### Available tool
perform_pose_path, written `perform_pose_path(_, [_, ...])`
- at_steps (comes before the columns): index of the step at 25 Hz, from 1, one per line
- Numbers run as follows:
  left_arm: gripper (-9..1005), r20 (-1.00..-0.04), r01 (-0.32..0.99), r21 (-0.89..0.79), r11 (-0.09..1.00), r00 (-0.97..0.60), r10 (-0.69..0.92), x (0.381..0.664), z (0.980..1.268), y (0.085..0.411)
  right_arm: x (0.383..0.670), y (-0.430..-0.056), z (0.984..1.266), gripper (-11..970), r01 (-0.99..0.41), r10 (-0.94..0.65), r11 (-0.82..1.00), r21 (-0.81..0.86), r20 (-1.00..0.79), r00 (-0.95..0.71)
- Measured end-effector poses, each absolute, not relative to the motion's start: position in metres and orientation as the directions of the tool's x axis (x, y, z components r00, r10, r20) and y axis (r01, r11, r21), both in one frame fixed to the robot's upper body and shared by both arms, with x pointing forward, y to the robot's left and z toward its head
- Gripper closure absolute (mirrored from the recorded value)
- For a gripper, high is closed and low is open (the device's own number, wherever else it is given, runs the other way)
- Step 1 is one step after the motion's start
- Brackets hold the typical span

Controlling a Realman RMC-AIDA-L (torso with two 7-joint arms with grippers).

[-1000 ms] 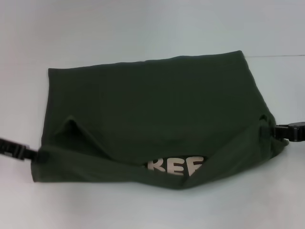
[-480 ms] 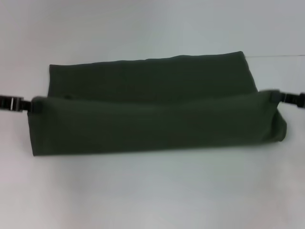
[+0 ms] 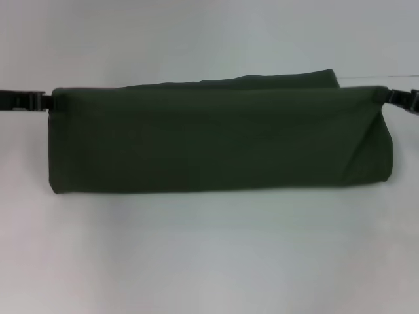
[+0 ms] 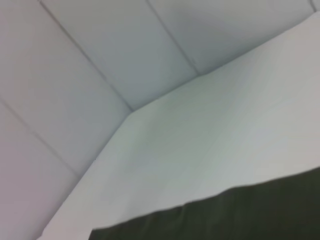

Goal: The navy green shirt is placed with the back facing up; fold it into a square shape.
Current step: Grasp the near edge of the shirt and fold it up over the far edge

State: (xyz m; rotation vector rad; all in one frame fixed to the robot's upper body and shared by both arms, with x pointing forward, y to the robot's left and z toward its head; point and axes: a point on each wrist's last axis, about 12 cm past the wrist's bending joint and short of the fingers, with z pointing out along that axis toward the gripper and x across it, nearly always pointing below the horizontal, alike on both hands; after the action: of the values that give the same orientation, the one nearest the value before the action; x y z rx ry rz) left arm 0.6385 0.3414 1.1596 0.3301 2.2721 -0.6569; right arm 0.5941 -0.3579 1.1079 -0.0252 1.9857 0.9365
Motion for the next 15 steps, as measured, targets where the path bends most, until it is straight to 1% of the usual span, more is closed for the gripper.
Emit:
perform_pose_path(5, [952,-0.759,0.396,-0.317,0.862,-0.651,0.021,0.649,1.156,0.332,0.611,-0.347,1.108,907,-0.331,0.357,0.745,0.579,-0.766,-0.535])
perform_pose_path(6, [952,-0.767,0.395,-0.308,0.866,-0.641,0.020,0.651,1.155,0.328,0.618,-0.341,1.109,907,-0.322,0.366,0.758,0.567,-0.778,-0.510])
perform_pose_path(8, [952,-0.781,0.397,-0.290,0.871,-0.625,0.025,0.655,1.153,0.322,0.621,-0.337,1.109,907,-0.318,0.368,0.764,0.561,-0.784,-0.499])
perform_pose_path(14, [952,-0.815,0.360,-0.220,0.907,-0.578,0.032,0.664,1.140,0.306,0.645,-0.313,1.106,907,-0.288,0.322,0.831,0.475,-0.834,-0.447])
perform_pose_path(15, [952,-0.818,0.357,-0.213,0.910,-0.574,0.033,0.665,1.138,0.304,0.645,-0.313,1.106,907,-0.288,0.322,0.831,0.475,-0.834,-0.447])
